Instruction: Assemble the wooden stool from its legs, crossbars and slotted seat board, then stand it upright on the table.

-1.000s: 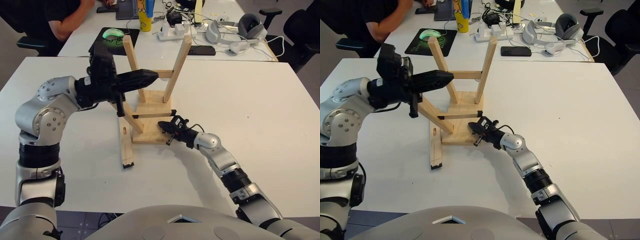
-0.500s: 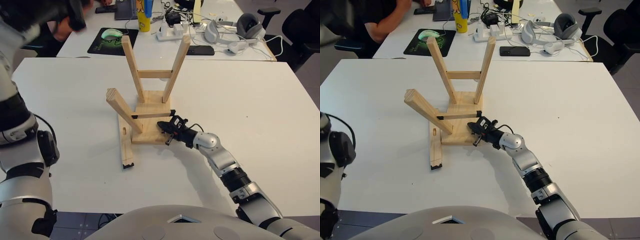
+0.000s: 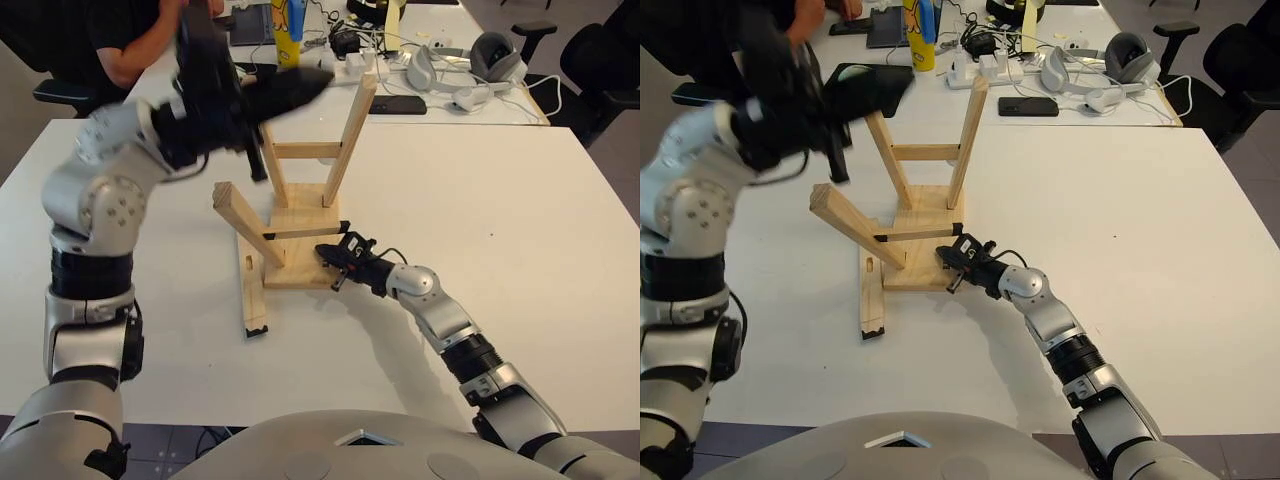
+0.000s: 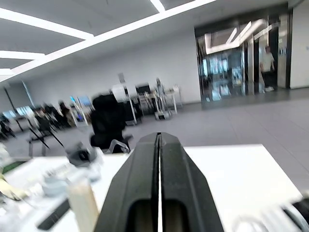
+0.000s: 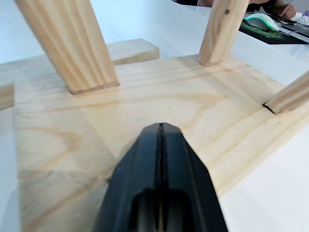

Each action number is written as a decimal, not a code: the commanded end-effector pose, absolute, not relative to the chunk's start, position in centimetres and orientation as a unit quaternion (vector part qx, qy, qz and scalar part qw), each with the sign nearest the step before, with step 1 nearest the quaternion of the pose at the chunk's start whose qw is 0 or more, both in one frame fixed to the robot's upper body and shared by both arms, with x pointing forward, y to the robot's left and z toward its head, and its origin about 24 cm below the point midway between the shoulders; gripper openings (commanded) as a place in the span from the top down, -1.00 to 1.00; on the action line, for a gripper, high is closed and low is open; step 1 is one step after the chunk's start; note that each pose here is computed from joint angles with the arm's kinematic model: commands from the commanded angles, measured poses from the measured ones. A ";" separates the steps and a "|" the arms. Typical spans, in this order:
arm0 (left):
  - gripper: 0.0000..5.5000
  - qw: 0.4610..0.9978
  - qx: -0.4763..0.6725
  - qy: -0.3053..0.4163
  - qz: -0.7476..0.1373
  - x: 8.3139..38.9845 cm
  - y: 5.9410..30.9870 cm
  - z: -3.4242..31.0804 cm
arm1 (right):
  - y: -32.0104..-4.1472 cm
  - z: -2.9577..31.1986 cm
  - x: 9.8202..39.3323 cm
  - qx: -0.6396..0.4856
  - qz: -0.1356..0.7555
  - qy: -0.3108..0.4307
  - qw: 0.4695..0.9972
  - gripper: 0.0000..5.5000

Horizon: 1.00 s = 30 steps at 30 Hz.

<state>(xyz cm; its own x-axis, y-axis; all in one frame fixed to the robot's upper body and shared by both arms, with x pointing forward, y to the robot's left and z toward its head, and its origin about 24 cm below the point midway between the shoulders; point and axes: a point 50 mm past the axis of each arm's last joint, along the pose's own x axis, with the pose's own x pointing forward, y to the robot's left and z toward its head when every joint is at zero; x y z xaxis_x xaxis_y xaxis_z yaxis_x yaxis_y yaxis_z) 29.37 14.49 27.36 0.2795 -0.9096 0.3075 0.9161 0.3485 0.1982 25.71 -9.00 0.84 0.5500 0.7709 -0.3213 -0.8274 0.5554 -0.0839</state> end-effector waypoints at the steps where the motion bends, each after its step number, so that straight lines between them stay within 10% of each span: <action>1: 0.99 0.910 0.042 -0.122 -0.394 32.6 21.9 26.0 | -13.1 -8.1 19.8 -0.168 0.422 0.382 0.805 1.00; 6: 0.78 0.946 0.077 0.064 -0.309 31.9 27.3 17.0 | -13.4 -8.0 20.1 -0.174 0.417 0.372 0.811 1.00; 16: 0.33 0.922 -0.010 0.269 -0.279 29.1 24.3 11.9 | -13.8 -8.1 19.8 -0.185 0.433 0.374 0.799 1.00; 30: -0.39 0.916 0.002 0.340 -0.215 26.7 20.0 8.3 | -12.8 -8.1 19.1 -0.183 0.455 0.370 0.789 1.00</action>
